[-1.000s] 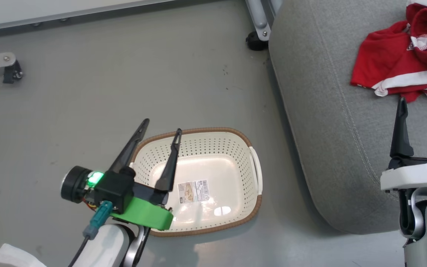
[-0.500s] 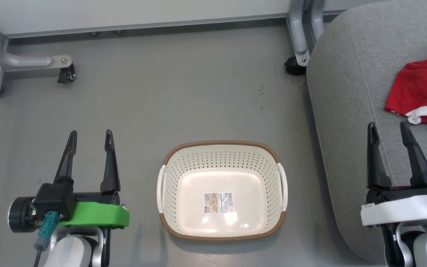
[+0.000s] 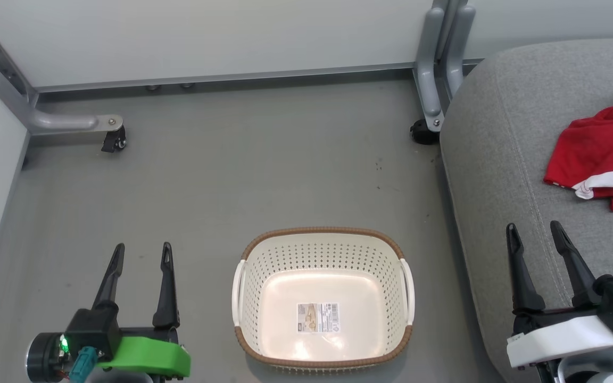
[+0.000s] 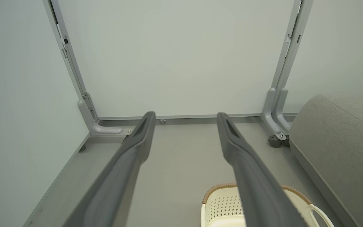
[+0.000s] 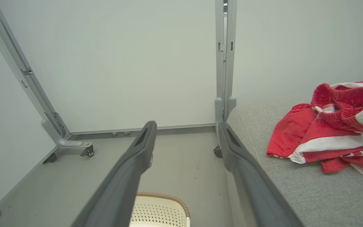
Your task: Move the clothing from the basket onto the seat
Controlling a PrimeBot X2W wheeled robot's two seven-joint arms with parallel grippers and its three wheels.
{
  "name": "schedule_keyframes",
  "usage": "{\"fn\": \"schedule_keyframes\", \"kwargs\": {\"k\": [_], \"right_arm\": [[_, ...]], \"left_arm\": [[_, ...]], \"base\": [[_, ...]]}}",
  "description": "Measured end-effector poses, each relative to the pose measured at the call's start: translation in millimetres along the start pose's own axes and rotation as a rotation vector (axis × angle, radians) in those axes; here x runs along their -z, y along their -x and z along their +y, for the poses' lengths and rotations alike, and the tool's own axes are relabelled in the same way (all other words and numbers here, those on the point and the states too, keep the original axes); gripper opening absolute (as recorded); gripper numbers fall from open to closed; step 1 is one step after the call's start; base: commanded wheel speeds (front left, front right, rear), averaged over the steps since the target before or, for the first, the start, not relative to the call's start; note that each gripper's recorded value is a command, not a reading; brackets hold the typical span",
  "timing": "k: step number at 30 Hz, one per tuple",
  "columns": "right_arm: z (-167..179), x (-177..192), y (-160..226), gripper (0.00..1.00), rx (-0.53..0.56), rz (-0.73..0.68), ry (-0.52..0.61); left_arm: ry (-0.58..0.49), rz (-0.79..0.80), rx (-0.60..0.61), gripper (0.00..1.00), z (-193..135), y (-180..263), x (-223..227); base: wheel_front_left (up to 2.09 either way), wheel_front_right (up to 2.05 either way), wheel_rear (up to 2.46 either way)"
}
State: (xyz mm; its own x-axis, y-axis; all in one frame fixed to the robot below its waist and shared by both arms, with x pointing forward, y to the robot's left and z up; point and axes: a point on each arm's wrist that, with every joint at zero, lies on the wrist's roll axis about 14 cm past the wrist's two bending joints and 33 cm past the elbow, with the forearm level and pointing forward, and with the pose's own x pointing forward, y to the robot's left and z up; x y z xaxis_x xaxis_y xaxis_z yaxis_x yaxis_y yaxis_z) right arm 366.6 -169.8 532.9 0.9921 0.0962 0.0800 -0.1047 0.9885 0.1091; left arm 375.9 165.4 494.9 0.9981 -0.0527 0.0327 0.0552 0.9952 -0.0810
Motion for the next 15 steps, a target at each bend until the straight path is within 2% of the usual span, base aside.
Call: {"fn": "schedule_keyframes", "kwargs": {"k": [15], "right_arm": [[-3, -1, 30, 1.0, 0.021, 0.024, -0.002]], "left_arm": [[-0.019, 0.036, 0.054, 1.0, -13, 23, 11]], "base": [[0.0, 0.0, 0.0]]}}
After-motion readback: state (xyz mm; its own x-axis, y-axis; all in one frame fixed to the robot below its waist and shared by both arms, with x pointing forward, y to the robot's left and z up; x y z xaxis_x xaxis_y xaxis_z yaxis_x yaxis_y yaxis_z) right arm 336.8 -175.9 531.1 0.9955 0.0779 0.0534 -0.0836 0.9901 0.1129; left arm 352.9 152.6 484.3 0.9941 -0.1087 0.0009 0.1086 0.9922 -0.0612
